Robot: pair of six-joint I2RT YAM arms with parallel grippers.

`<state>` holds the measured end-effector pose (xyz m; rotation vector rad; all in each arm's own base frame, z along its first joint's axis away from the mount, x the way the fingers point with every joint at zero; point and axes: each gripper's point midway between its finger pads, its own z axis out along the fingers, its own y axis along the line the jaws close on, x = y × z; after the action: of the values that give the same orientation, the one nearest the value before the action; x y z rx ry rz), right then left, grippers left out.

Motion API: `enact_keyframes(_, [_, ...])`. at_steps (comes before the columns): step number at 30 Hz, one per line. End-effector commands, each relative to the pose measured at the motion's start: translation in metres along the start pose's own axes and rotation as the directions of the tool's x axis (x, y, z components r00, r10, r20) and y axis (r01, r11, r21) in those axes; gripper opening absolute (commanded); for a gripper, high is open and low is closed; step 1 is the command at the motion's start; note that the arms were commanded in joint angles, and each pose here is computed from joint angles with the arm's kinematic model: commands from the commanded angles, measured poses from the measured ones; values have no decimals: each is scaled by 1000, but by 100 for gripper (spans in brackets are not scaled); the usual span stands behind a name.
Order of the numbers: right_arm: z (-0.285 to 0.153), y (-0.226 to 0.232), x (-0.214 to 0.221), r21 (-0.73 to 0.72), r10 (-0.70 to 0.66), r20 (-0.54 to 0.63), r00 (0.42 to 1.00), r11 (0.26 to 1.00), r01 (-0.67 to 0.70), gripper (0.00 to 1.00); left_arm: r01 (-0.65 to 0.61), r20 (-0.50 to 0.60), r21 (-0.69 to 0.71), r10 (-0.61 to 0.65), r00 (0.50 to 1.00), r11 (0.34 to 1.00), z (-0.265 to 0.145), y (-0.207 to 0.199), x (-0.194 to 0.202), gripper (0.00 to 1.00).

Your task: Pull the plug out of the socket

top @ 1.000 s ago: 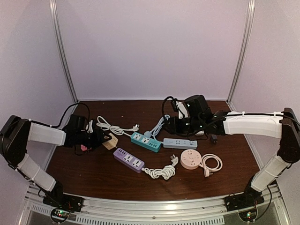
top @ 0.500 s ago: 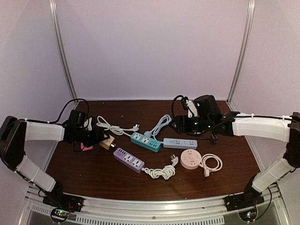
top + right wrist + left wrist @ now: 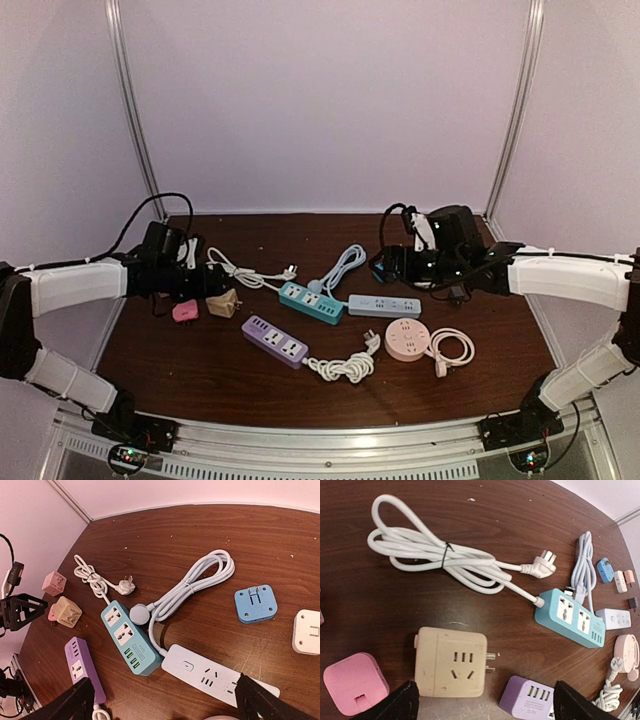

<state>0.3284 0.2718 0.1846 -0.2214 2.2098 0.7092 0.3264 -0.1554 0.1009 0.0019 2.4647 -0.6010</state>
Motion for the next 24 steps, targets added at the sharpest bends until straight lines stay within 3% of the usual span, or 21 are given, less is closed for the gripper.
enact_keyframes(1, [-13,-10,-19,45,-13,92,996,999,9,100,-146,92,-11,147,985,989,-21,-35,-28,97])
enact_keyframes(12, [-45,-31,-42,151,-12,229,973,988,-24,100,-321,234,-29,319,918,947,-59,-99,-57,98])
enact_keyframes(24, [-93,-52,-75,320,-67,347,935,946,-51,100,-355,374,-55,349,859,933,-113,-115,-89,98])
